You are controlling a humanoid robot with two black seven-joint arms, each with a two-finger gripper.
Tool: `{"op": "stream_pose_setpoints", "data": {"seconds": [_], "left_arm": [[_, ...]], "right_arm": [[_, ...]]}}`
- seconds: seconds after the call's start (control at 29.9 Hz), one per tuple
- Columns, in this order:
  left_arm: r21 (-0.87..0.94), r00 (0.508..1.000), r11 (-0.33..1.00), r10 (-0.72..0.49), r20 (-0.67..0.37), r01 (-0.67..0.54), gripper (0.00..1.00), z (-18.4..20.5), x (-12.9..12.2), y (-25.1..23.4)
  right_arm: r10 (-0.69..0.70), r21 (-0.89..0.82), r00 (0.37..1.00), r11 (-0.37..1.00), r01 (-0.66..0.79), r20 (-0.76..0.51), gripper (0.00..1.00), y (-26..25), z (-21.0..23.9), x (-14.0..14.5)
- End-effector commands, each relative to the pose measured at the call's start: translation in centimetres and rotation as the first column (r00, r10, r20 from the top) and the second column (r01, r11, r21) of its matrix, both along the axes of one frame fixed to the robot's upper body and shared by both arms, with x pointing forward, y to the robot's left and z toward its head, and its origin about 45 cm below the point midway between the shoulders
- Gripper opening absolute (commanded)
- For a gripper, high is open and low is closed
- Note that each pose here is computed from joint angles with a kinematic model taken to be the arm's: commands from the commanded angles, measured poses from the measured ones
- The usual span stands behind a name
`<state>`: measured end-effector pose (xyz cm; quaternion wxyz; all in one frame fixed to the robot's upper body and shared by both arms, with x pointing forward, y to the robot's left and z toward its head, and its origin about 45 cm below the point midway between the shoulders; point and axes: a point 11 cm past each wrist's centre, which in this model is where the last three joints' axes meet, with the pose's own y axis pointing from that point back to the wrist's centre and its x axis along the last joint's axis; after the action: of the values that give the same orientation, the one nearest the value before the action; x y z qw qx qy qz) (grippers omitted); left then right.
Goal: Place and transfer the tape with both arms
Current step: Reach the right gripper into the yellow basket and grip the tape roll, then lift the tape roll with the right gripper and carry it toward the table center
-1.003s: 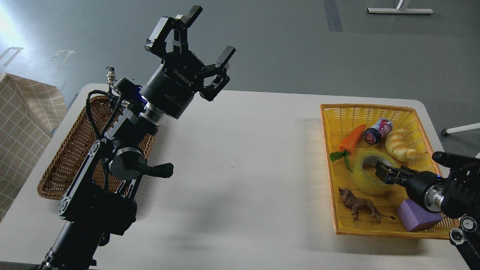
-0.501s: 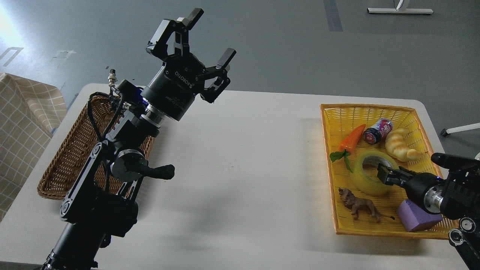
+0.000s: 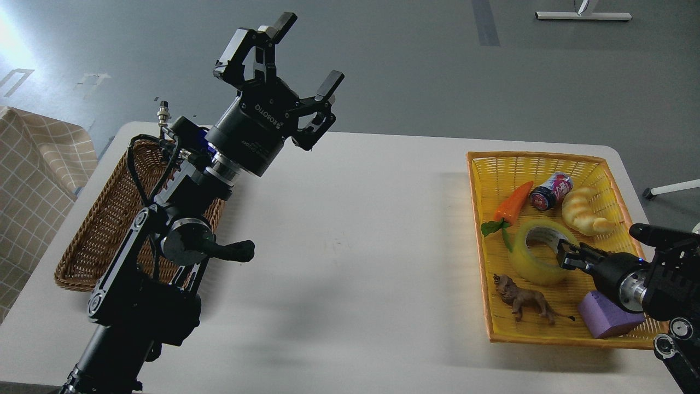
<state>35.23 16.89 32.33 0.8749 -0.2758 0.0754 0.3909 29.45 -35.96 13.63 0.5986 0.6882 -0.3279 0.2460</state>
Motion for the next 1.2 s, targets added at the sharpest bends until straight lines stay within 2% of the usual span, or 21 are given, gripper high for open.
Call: {"op": "stream_pose_setpoints", "data": {"seconds": [0.0,0.4,0.67,0.87,1.0,1.17], "left_arm": [[0.002,1.0,1.0,0.002,-0.001,-0.002,0.99,0.0,0.0,0.0],[0.013,1.0,1.0,0.005,-0.001,-0.005,0.99,-0.2,0.0,0.0],[0.013,1.0,1.0,0.008,-0.005,-0.008,0.99,-0.3,0.0,0.1],[0.012,1.0,1.0,0.006,-0.004,-0.006,0.99,-0.3,0.0,0.0],[0.011,1.0,1.0,0.005,-0.004,-0.005,0.99,-0.3,0.0,0.0],[0.011,1.0,1.0,0.005,-0.002,-0.005,0.99,-0.2,0.0,-0.1]], "right_arm": [[-0.003,0.003,1.0,1.0,0.003,-0.006,0.37,0.0,-0.2,-0.2],[-0.013,0.014,1.0,1.0,0.013,0.009,0.13,-0.2,0.3,0.0],[-0.012,0.035,1.0,0.999,0.012,0.017,0.08,0.0,0.7,0.1],[-0.033,0.072,0.996,0.997,0.027,0.088,0.06,-0.9,3.7,1.0],[-0.006,0.053,0.988,0.999,-0.002,0.152,0.06,-0.7,6.2,2.5],[0.042,0.055,0.954,0.997,-0.061,0.296,0.06,0.8,11.9,6.2]]}}
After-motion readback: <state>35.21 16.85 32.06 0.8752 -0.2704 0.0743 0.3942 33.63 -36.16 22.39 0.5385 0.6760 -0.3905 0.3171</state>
